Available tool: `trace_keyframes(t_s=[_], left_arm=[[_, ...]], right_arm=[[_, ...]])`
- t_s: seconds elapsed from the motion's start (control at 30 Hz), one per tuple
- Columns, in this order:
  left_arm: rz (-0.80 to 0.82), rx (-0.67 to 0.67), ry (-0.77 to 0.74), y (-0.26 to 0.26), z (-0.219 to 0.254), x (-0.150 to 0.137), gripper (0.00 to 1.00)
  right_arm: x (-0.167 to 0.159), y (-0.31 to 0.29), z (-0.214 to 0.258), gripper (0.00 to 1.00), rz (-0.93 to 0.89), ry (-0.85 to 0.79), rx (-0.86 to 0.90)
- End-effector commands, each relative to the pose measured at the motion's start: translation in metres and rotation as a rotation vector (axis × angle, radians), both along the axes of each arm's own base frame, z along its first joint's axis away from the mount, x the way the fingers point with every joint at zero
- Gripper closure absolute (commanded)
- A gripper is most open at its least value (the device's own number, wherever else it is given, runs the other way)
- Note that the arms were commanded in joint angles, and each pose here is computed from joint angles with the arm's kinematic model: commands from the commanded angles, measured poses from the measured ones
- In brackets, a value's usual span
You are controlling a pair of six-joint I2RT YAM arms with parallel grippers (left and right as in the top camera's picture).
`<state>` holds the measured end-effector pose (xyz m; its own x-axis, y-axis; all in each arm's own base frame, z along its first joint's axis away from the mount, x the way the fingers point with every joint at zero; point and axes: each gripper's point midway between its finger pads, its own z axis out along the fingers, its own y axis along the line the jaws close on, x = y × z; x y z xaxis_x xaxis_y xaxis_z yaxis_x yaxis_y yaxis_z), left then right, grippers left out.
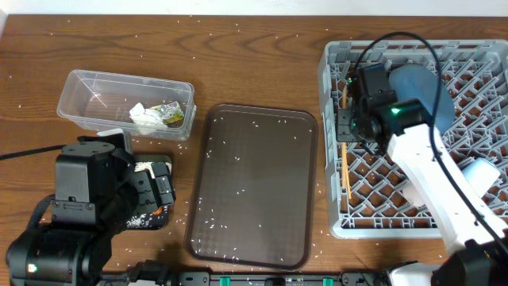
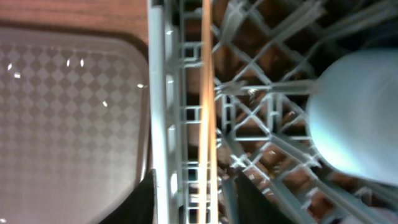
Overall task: Sort waste into correct bins and load items into the dishwasher rack
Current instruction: 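Grasp the second chopstick and insert it upright in the rack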
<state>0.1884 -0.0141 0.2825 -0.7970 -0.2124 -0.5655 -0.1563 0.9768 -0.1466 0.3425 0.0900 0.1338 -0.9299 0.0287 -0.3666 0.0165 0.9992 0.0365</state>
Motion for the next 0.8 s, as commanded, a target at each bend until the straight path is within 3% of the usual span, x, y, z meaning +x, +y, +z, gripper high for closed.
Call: trace_keyframes(t_s=[0.0,0.23,0.47,0.5,0.53,0.77], left_arm=[[0.013,0.004,-0.019,0.003,0.006,0.000,0.02],[0.013,0.004,-0.019,0.003,0.006,0.000,0.02],[0.014,0.004,-0.019,0.003,0.006,0.000,0.02],[0.013,0.004,-0.019,0.003,0.006,0.000,0.02],[0.013,0.004,-0.019,0.003,0.006,0.000,0.02],[0.013,0.004,-0.019,0.003,0.006,0.000,0.02]], right_arm=[[-0.001,0.007,-0.002,0.50,0.006,0.008,0.034],[-0.005,0.028,0.039,0.47,0.112,-0.102,0.150],[-0.039,0.048,0.098,0.40,0.257,-0.234,0.260],[-0.043,0.048,0.104,0.34,0.263,-0.244,0.266],[-0.052,0.049,0.112,0.03,0.276,-0.258,0.280],[-0.092,0.065,0.144,0.01,0.367,-0.294,0.418]])
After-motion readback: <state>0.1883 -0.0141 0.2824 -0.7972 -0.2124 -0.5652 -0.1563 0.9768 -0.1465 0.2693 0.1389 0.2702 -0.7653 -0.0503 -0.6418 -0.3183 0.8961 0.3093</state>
